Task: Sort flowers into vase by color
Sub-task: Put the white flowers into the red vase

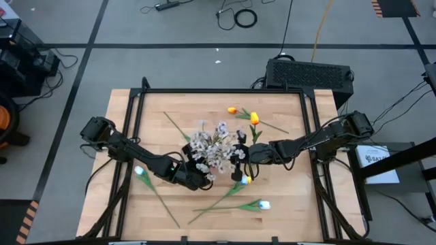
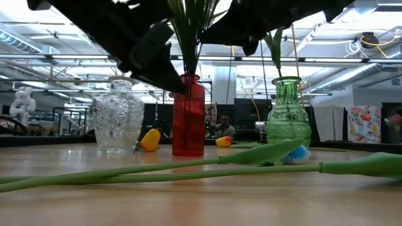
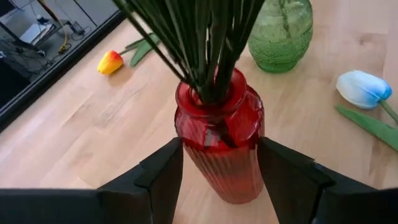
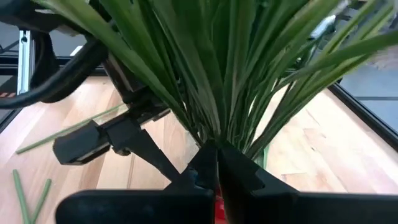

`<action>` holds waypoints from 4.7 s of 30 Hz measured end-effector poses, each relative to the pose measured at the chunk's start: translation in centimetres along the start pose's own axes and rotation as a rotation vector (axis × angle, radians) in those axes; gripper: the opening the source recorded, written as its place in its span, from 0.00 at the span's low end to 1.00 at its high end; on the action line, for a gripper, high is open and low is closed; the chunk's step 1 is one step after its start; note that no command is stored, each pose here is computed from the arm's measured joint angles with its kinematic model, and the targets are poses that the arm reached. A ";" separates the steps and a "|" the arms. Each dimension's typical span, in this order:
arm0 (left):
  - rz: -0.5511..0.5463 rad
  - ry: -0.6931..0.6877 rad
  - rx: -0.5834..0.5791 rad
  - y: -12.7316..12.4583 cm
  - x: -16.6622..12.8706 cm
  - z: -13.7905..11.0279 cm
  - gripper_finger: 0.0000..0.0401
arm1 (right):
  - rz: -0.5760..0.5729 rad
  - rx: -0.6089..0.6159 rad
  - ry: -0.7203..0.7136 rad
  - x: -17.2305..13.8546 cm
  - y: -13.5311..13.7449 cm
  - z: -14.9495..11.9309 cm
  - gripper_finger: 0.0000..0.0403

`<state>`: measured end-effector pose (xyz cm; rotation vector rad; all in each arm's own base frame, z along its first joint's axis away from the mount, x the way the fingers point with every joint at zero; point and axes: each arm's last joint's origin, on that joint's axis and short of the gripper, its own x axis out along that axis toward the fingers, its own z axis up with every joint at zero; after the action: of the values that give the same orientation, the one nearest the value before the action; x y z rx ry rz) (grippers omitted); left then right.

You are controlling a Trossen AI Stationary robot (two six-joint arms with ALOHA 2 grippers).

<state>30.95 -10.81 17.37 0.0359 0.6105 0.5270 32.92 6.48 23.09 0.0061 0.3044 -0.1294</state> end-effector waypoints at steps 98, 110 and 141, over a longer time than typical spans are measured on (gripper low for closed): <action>-0.120 -0.340 0.113 -0.9 -14.9 0.8 0.52 | -0.033 0.024 0.181 -16.8 5.3 4.4 0.44; -0.059 -0.308 0.179 -1.4 -13.2 0.2 0.52 | -0.006 0.101 -0.040 -13.4 7.3 -2.1 0.44; -0.001 -0.304 -0.076 -0.6 -7.8 2.9 0.52 | -0.052 -0.018 0.140 -7.4 11.3 -11.2 0.44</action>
<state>27.46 -14.76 23.78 0.0432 0.2932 0.5304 23.99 18.96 14.48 -0.0110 0.4461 -0.1783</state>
